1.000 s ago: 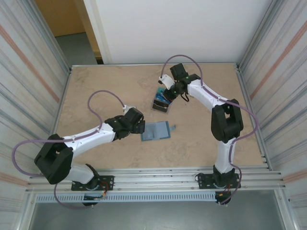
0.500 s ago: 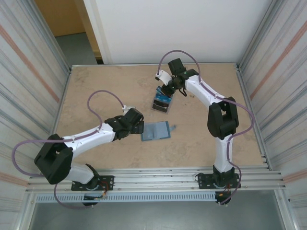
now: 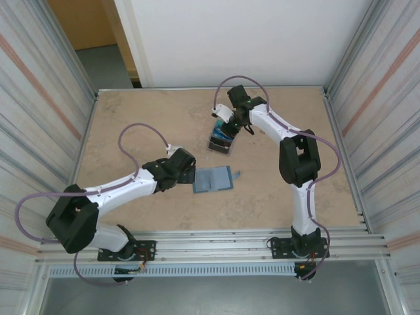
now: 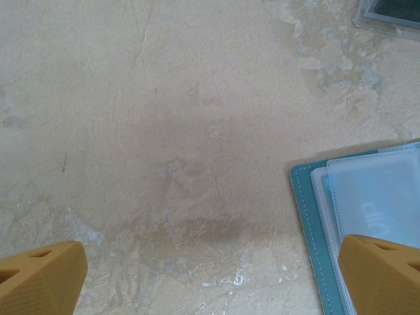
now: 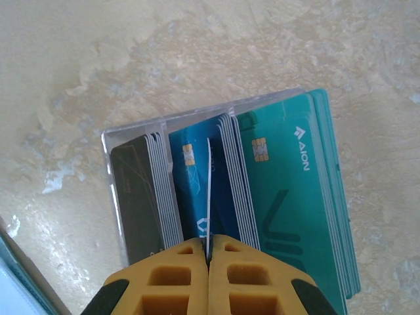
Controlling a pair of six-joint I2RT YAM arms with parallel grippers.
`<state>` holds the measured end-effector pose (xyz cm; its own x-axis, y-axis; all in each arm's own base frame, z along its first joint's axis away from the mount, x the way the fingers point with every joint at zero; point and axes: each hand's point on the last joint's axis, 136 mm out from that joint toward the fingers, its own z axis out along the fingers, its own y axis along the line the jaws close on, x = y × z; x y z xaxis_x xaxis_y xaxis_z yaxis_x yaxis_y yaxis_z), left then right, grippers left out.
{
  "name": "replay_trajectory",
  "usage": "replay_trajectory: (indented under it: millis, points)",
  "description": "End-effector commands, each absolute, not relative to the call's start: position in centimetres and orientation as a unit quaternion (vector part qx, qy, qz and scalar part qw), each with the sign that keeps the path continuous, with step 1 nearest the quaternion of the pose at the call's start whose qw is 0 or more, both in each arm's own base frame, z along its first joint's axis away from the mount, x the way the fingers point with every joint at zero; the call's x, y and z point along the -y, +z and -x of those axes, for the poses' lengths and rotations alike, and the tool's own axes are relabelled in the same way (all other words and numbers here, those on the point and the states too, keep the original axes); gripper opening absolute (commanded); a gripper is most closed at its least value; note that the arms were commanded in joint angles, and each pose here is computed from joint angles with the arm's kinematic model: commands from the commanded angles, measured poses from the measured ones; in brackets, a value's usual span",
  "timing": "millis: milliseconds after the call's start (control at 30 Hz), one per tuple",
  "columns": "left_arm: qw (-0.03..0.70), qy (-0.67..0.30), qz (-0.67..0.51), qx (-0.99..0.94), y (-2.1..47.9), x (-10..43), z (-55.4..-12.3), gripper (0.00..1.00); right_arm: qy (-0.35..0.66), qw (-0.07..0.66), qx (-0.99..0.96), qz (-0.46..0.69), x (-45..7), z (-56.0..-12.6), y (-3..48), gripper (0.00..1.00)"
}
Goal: Take the credit cards out of the card holder
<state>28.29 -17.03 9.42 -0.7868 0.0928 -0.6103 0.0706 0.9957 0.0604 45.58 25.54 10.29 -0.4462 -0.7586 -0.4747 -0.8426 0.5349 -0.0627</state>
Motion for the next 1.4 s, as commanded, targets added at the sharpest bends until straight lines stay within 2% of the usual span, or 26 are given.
replay_trajectory:
  millis: [0,267,433,767,1200,1367]
  points:
    - [0.342,0.023,-0.025,-0.939,11.0,16.2,-28.6,0.99,0.074,0.233,-0.839,0.487,-25.2,-46.6,11.1,0.0]
    - [0.342,0.028,-0.024,-0.939,11.1,16.0,-28.6,0.99,0.071,0.215,-0.837,0.497,-25.0,-46.4,10.3,0.0]
    - [0.344,0.027,-0.025,-0.938,11.2,16.1,-28.7,0.99,0.083,0.204,-0.839,0.497,-25.3,-45.9,9.9,0.03]
    - [0.344,0.026,-0.026,-0.938,11.3,16.1,-28.7,0.99,0.085,0.208,-0.84,0.493,-25.4,-45.9,10.8,0.24]
    - [0.362,0.014,-0.007,-0.932,12.2,15.5,-28.6,0.99,0.093,0.25,-0.844,0.465,-26.3,-43.4,15.0,0.29]
    - [0.376,0.016,0.013,-0.927,12.7,14.5,-28.4,0.98,0.089,0.268,-0.853,0.439,-26.7,-41.4,16.1,0.4]
